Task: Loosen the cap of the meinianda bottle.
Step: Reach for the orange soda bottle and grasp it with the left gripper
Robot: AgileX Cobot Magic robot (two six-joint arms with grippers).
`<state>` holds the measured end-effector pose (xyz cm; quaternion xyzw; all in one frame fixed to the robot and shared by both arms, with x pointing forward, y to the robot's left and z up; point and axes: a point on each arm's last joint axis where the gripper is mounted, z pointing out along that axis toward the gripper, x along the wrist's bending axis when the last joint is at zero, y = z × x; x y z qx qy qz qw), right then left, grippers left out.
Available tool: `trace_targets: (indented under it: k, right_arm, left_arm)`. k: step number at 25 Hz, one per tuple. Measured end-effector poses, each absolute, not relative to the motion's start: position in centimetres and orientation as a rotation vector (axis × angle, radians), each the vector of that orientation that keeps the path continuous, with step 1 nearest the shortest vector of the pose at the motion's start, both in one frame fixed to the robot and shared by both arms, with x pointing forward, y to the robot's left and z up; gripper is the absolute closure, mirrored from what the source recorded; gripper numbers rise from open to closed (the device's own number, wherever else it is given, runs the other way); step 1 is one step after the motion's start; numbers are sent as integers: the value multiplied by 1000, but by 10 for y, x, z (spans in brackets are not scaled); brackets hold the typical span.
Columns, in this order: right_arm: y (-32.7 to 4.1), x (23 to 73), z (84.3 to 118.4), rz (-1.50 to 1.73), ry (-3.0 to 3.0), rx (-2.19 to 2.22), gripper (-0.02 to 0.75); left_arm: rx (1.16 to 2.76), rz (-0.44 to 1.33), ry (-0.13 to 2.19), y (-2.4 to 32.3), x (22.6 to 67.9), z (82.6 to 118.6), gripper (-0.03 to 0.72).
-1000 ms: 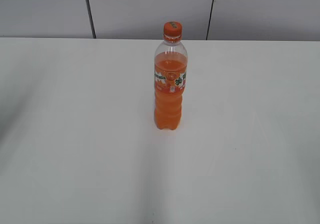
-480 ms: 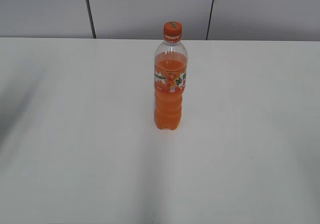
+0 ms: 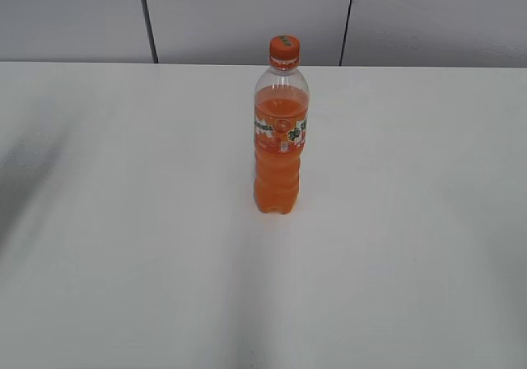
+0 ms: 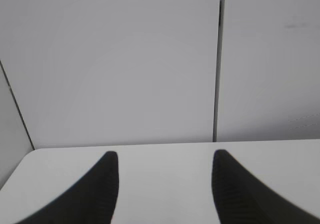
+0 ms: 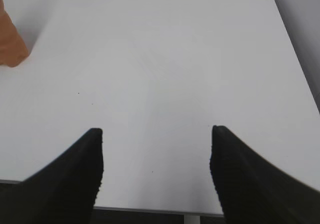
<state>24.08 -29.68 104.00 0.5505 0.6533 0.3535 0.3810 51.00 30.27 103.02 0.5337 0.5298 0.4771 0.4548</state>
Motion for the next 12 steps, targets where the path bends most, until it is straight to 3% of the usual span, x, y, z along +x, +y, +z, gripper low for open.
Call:
trace_targets:
  k: [7, 12]
  right_arm:
    - [-297, 241, 1040, 899, 1667, 1404, 234]
    - [-297, 241, 1040, 898, 1667, 1404, 234]
  left_arm:
    - [1523, 1134, 1201, 290, 522, 1005, 312]
    - [1657, 958, 1004, 268, 527, 984, 313]
